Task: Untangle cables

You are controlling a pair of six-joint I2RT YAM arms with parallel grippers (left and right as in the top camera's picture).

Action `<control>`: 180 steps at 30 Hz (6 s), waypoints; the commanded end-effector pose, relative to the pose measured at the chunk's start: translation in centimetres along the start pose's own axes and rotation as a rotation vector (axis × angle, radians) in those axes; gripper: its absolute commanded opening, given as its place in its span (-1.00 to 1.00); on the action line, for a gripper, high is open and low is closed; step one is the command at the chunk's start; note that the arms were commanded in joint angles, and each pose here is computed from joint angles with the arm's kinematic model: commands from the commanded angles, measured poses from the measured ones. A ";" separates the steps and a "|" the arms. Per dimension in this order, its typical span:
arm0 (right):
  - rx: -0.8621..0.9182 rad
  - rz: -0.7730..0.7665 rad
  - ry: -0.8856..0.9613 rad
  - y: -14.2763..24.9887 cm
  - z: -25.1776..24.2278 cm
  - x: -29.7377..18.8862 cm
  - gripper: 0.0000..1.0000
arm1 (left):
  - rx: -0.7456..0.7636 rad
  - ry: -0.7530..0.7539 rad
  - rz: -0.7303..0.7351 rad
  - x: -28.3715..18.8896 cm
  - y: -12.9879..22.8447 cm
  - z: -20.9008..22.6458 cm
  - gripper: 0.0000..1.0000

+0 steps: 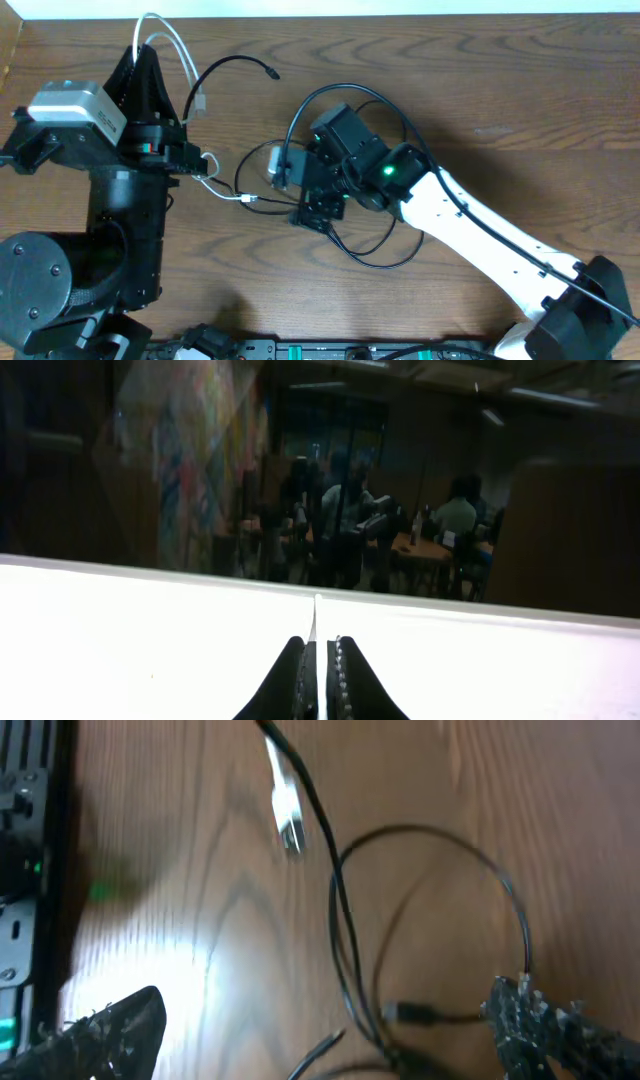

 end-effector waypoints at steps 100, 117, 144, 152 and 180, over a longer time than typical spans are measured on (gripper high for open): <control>0.532 -0.179 0.460 -0.5 -9.2 -9.1 0.98 | 0.321 0.186 0.476 5.2 13.8 -5.0 -0.85; 0.000 -0.213 0.226 -3.7 -0.1 -12.2 0.99 | 0.352 0.155 0.478 5.5 14.0 -4.6 -0.85; 0.142 -0.536 0.198 -11.2 -0.6 -11.9 0.99 | 0.230 0.205 0.450 5.6 13.3 -5.8 -0.85; 0.133 -0.555 0.202 -11.6 -0.8 -11.9 0.99 | 0.120 0.251 0.447 4.9 12.8 -6.6 -0.85; 0.120 -0.628 0.272 -12.9 -1.9 -13.1 0.08 | -0.554 0.223 0.510 2.4 10.7 -7.4 -0.85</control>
Point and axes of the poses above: each gripper's point midway between its finger pads, its own x axis out along the fingers, its own z axis along the line the jaws close on, y = z × x, the point moved 2 cm from there along -x, back along the fingers, and after that the axes turned 8 degrees about x, right-handed, at the moved point
